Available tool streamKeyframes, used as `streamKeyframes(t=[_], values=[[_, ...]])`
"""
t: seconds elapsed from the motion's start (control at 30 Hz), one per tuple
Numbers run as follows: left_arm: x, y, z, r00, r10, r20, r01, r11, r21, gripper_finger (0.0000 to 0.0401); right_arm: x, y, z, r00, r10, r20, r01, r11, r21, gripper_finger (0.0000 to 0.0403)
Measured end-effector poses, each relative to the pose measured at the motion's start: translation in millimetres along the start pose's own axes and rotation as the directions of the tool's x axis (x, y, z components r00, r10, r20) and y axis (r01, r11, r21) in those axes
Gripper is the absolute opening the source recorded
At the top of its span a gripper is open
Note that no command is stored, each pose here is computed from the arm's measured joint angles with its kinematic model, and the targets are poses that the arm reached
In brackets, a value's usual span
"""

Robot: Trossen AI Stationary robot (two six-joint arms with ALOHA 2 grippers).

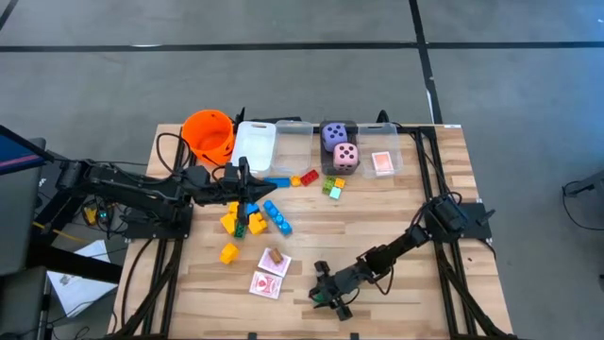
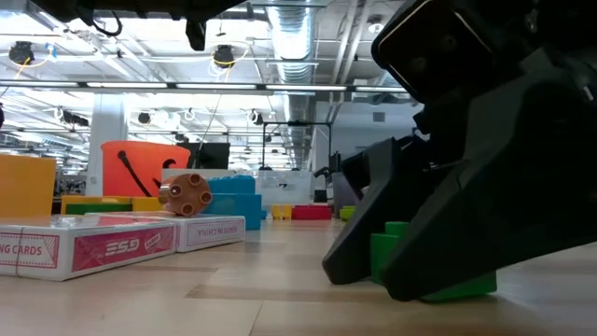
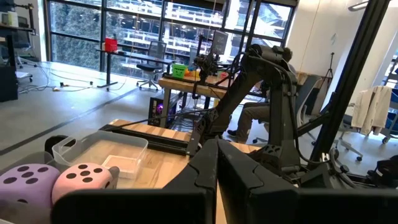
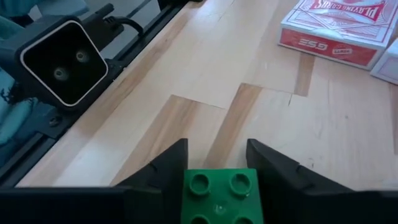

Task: Pick & Place Toys
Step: Put the small green game piece into the left transparent bin

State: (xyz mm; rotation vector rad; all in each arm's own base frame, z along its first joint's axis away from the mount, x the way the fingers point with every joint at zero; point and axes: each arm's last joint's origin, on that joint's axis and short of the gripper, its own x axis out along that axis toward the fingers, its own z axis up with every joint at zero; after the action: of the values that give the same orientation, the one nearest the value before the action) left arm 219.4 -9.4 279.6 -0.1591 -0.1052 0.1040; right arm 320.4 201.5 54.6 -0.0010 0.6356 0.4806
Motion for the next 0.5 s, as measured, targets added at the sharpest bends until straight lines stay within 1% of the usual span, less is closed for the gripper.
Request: streamKeyframes(t=[0.13, 0.27, 0.33, 0.43, 0.5], values=[[0, 0, 0, 1.0, 0.0, 0.0, 0.0, 1.0, 0.0, 0.0, 0, 0, 1, 1.0, 0.0, 0.003, 0.0, 1.0, -0.002, 0.0135], [0, 0, 0, 1.0, 0.0, 0.0, 0.0, 1.0, 0.0, 0.0, -7, 1, 8, 1.0, -0.022, 0.008, 0.021, 0.999, 0.027, 0.0135], [0, 0, 0, 1.0, 0.0, 0.001, 0.0, 1.0, 0.0, 0.0, -14, 2, 13, 0.999, -0.043, -0.004, 0.044, 0.998, 0.037, 0.0135], [0, 0, 0, 1.0, 0.0, 0.002, 0.0, 1.0, 0.0, 0.0, -28, 3, 23, 0.996, -0.081, -0.034, 0.083, 0.993, 0.082, 0.0134], [0, 0, 0, 1.0, 0.0, 0.002, 0.0, 1.0, 0.0, 0.0, -38, 2, 30, 0.989, -0.141, -0.043, 0.144, 0.985, 0.098, 0.0135]])
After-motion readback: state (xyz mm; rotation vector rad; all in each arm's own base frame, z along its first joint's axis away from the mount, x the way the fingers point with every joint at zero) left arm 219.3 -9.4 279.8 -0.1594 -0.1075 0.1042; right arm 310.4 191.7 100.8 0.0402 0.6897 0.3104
